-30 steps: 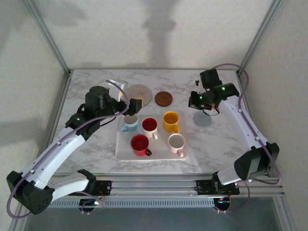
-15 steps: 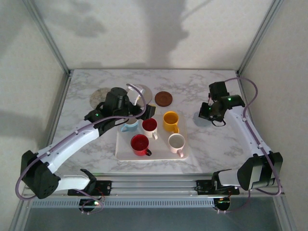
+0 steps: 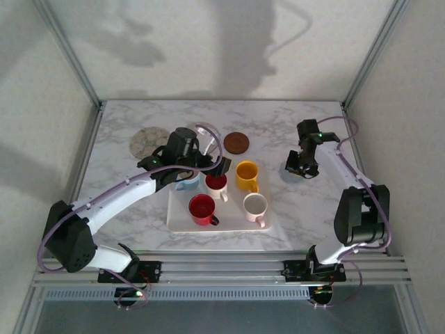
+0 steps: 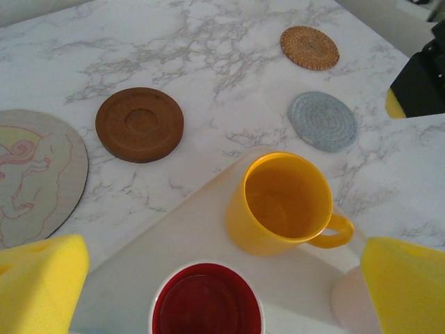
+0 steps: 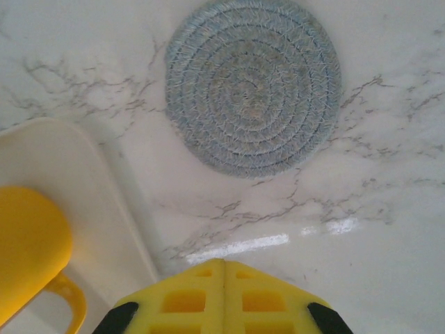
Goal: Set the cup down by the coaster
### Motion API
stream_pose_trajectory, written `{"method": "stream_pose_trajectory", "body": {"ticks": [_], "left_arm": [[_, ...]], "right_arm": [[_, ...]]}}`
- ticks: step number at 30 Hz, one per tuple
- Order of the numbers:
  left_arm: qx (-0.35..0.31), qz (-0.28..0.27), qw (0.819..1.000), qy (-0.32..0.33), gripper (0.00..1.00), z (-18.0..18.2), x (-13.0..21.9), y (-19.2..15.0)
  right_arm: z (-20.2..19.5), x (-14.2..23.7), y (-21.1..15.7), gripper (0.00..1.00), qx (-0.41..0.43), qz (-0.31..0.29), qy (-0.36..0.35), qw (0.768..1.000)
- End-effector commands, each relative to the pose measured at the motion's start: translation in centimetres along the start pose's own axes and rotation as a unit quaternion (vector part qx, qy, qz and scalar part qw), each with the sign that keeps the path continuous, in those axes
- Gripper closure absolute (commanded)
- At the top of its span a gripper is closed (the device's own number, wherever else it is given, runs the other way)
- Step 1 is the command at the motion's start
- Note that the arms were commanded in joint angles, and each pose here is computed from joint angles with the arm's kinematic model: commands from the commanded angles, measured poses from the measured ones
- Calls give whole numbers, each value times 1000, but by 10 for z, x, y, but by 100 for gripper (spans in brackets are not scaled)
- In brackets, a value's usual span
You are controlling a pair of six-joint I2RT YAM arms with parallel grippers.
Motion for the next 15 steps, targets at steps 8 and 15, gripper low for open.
{"method": "stream_pose_trajectory", "body": {"ticks": [8,15], "left_arm": [[-24,0,1000,10,0,1,-8,9],[-27,5,999,20,0,4,-9,9]], "right_arm": [[-9,-44,17,100,-15,17,-41,999],[-8,-70,28,100,-16,36,-59,997]]}}
Point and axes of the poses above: each hand's point on the last joint's axis, 136 mm out from that joint toward the fingers, its own x axis back along the fingers, its own z axis along the line the jaws close on, y = z × x, the point moved 5 cm from there along x, back along the fingers, and after that the axes turned 1 degree about x, right-handed, at the moved point
